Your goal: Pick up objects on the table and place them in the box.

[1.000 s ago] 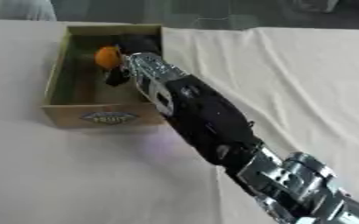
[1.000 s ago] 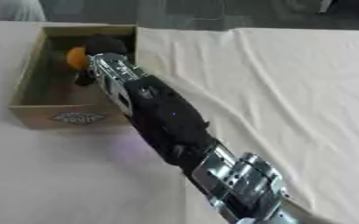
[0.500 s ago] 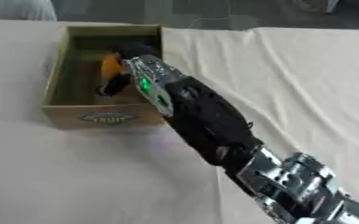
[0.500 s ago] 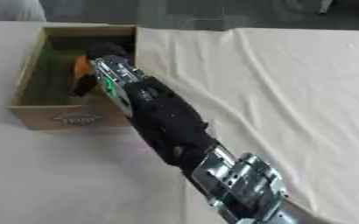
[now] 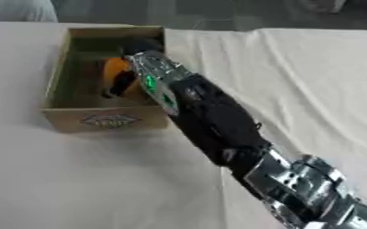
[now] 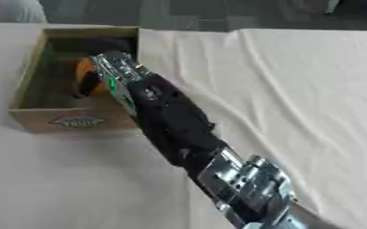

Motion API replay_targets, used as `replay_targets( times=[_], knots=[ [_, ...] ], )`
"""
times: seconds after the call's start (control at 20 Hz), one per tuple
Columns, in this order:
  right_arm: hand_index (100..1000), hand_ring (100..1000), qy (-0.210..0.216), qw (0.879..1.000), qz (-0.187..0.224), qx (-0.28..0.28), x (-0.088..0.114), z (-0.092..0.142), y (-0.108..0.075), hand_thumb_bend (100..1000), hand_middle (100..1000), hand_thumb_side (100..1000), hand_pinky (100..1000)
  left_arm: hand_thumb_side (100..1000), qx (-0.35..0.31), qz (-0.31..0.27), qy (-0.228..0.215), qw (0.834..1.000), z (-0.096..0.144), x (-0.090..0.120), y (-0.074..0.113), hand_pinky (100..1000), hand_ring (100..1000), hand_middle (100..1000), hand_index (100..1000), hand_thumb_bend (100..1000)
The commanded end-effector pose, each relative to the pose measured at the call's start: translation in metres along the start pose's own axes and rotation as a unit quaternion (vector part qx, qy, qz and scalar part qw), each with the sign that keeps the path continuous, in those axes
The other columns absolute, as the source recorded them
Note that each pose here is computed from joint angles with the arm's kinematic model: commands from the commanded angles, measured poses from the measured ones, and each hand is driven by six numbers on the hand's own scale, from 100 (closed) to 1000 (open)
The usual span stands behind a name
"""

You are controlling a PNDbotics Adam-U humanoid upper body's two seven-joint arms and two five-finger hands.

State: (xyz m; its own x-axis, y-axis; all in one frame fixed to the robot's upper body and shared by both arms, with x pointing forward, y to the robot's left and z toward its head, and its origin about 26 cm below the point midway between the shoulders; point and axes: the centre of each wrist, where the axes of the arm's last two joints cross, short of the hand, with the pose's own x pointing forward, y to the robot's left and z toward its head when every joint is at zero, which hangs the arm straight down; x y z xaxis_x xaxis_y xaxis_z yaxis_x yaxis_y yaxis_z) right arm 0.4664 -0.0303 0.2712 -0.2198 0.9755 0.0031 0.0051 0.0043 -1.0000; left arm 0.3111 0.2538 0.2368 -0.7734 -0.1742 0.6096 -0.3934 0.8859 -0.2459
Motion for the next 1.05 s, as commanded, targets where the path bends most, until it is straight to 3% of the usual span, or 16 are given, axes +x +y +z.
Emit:
replay_targets(
  times=[0.05, 0.35, 0.6, 0.85, 1.0, 1.05],
  knots=[
    [1000, 930, -0.018, 0.999, -0.009, -0.044, -0.001, 0.011, -0.039, 643, 857, 486, 884, 908, 0.0, -0.003, -0.01, 1.0, -0.003, 0.005, 0.002, 693, 694, 672, 885, 100],
    [1000, 922, -0.037, 0.995, -0.031, -0.088, -0.016, 0.037, -0.087, 632, 853, 527, 883, 907, 0.005, -0.014, -0.007, 1.0, -0.001, 0.003, 0.007, 693, 694, 671, 885, 100],
    [999, 918, -0.061, 0.991, -0.035, -0.117, -0.038, 0.074, -0.122, 604, 850, 566, 882, 906, 0.011, -0.024, -0.005, 1.0, 0.0, 0.001, 0.012, 693, 694, 670, 884, 100],
    [980, 900, -0.077, 0.982, -0.035, -0.169, -0.066, 0.128, -0.141, 492, 841, 634, 869, 904, 0.018, -0.03, -0.005, 0.999, 0.0, 0.0, 0.015, 693, 693, 670, 883, 100],
    [959, 884, -0.086, 0.971, -0.042, -0.22, -0.08, 0.17, -0.144, 326, 823, 672, 859, 903, 0.022, -0.031, -0.006, 0.999, 0.0, 0.0, 0.016, 692, 693, 669, 882, 100],
    [959, 884, -0.089, 0.966, -0.049, -0.236, -0.084, 0.183, -0.143, 326, 823, 672, 859, 903, 0.023, -0.031, -0.006, 0.999, 0.0, 0.0, 0.016, 692, 693, 669, 882, 100]
  ],
)
